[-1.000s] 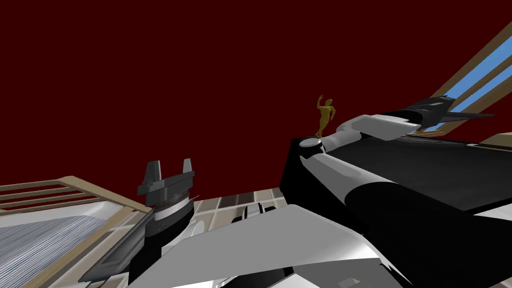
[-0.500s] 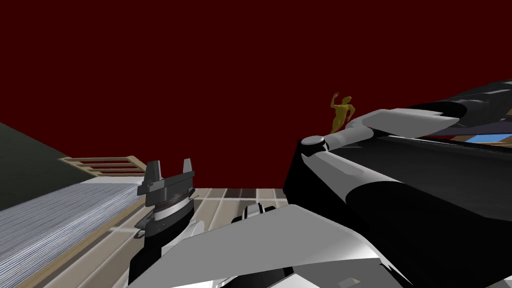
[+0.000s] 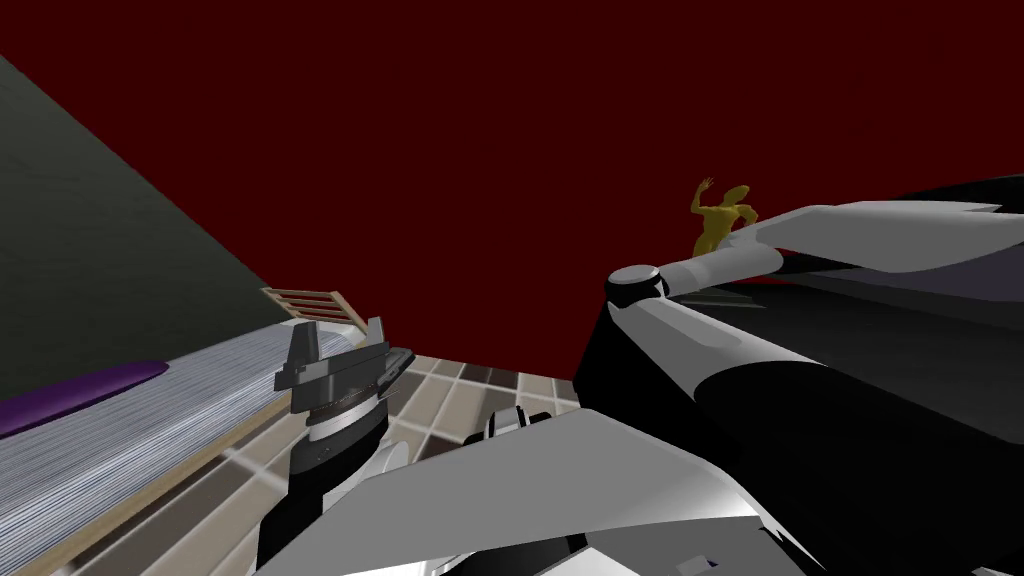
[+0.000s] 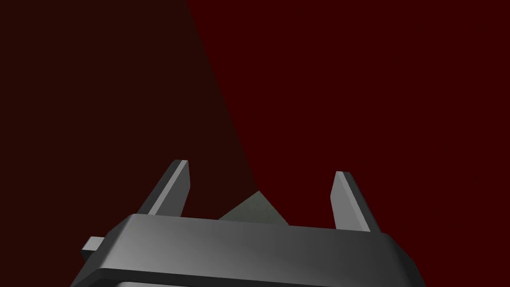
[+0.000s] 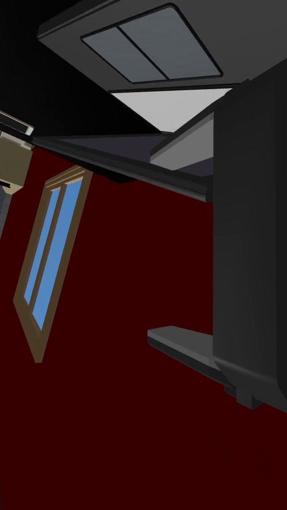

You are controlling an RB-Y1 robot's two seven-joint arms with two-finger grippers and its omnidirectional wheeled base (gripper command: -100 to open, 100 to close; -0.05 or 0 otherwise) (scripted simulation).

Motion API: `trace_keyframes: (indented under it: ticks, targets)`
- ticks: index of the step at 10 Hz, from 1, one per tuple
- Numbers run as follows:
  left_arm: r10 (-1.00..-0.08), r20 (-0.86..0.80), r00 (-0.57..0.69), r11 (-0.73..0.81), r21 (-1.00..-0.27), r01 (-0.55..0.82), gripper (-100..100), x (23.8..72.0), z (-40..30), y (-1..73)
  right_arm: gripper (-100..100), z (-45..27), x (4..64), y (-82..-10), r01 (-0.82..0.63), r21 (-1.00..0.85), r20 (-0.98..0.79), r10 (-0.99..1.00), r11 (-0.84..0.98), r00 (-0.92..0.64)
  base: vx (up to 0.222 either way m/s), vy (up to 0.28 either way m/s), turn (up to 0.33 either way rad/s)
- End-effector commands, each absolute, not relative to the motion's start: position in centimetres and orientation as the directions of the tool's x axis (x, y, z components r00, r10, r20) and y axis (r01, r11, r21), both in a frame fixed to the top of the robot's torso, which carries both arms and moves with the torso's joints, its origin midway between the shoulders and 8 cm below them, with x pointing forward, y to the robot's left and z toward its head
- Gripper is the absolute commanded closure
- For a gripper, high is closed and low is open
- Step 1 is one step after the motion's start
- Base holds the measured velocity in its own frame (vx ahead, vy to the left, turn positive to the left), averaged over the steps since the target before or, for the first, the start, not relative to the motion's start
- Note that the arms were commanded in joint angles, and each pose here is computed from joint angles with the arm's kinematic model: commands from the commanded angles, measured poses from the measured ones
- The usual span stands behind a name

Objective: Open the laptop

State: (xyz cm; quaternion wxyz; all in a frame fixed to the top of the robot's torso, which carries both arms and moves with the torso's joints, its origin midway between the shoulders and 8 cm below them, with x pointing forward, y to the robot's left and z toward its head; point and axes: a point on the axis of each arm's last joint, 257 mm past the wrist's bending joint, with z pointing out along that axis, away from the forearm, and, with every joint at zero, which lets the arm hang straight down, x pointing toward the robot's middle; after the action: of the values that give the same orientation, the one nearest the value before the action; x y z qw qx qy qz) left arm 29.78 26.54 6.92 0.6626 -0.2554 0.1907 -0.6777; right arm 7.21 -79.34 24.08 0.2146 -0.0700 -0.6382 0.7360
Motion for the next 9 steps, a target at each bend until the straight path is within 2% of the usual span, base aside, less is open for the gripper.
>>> trace_keyframes:
  ticks: [1, 3, 4, 9]
  targets:
    - [-0.996, 0.093, 0.009, -0.049, -0.597, 0.801, 0, 29.78, 6.92, 26.54, -100, 25.21, 2.43, -78.08, -0.229, -0.971, 0.169, 0.494, -0.063, -0.853, -0.16, -0.088, 0.409]
    - [-0.996, 0.093, 0.009, -0.049, -0.597, 0.801, 0, 29.78, 6.91, 26.54, -100, 25.23, 2.84, -78.03, -0.231, -0.971, 0.172, 0.487, -0.064, -0.857, -0.061, -0.031, 0.058]
    - [-0.996, 0.093, 0.009, -0.049, -0.597, 0.801, 0, 29.78, 6.91, 26.55, 0, 25.28, 2.77, -78.01, -0.23, -0.971, 0.17, 0.488, -0.064, -0.856, -0.012, -0.003, -0.003]
    - [-0.996, 0.093, 0.009, -0.049, -0.597, 0.801, 0, 29.77, 6.91, 26.55, 0, 25.28, 2.76, -78.01, -0.23, -0.971, 0.17, 0.488, -0.064, -0.856, -0.001, 0.0, 0.0]
